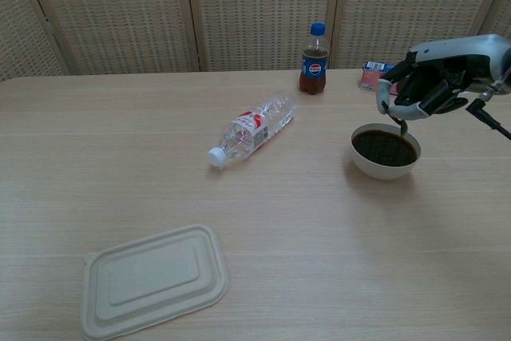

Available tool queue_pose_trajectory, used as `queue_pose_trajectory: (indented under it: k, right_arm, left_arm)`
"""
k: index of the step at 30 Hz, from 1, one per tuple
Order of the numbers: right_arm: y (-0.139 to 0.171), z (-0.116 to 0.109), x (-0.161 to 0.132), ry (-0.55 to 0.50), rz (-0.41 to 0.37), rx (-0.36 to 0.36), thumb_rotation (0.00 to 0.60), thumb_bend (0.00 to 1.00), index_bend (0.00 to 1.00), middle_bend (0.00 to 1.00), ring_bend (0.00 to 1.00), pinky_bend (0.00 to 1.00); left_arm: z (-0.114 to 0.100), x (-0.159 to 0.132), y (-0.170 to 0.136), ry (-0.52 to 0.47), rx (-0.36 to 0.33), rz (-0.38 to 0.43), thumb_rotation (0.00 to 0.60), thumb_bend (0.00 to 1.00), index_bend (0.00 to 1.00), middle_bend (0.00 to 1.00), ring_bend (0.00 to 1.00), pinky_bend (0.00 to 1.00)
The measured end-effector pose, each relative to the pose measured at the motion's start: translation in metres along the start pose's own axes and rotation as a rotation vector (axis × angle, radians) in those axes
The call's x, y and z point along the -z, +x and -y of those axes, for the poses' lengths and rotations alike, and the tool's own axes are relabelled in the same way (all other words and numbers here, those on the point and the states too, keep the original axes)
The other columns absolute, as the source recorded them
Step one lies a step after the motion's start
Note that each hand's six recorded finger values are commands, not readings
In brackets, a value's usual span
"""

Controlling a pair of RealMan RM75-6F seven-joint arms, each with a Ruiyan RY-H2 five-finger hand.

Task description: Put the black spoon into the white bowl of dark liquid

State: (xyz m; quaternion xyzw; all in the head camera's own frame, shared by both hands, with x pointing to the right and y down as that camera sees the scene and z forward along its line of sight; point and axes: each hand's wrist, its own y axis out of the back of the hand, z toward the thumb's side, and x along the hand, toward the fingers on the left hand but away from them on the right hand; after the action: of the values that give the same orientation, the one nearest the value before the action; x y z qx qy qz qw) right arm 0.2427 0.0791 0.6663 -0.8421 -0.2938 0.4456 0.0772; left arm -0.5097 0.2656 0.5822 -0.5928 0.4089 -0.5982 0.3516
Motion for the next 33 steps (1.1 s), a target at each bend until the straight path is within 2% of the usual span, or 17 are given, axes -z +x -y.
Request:
queue_pose_trajectory:
  k: [8,20,33]
  right_arm:
    - [-0.029,0.004,-0.01,-0.015,0.009,-0.036,0.6,0.68,0.64,0.93,0.94,1.0]
    - [-0.071,0.024,0.005,0.028,0.097,-0.091,0.6,0.68,0.64,0.93,0.94,1.0]
    - [-0.081,0.014,0.035,0.081,0.202,-0.085,0.6,0.68,0.64,0.93,0.95,1.0]
  left_arm:
    - [0.003,0.005,-0.001,-0.002,0.009,-0.014,0.6,0.41,0.0,0.0,0.0,0.0]
    - [0.005,0.013,-0.004,-0.001,0.017,-0.036,0.6,0.41,0.0,0.0,0.0,0.0]
    - [0.005,0.012,-0.005,0.0,0.017,-0.038,0.6,0.41,0.0,0.0,0.0,0.0]
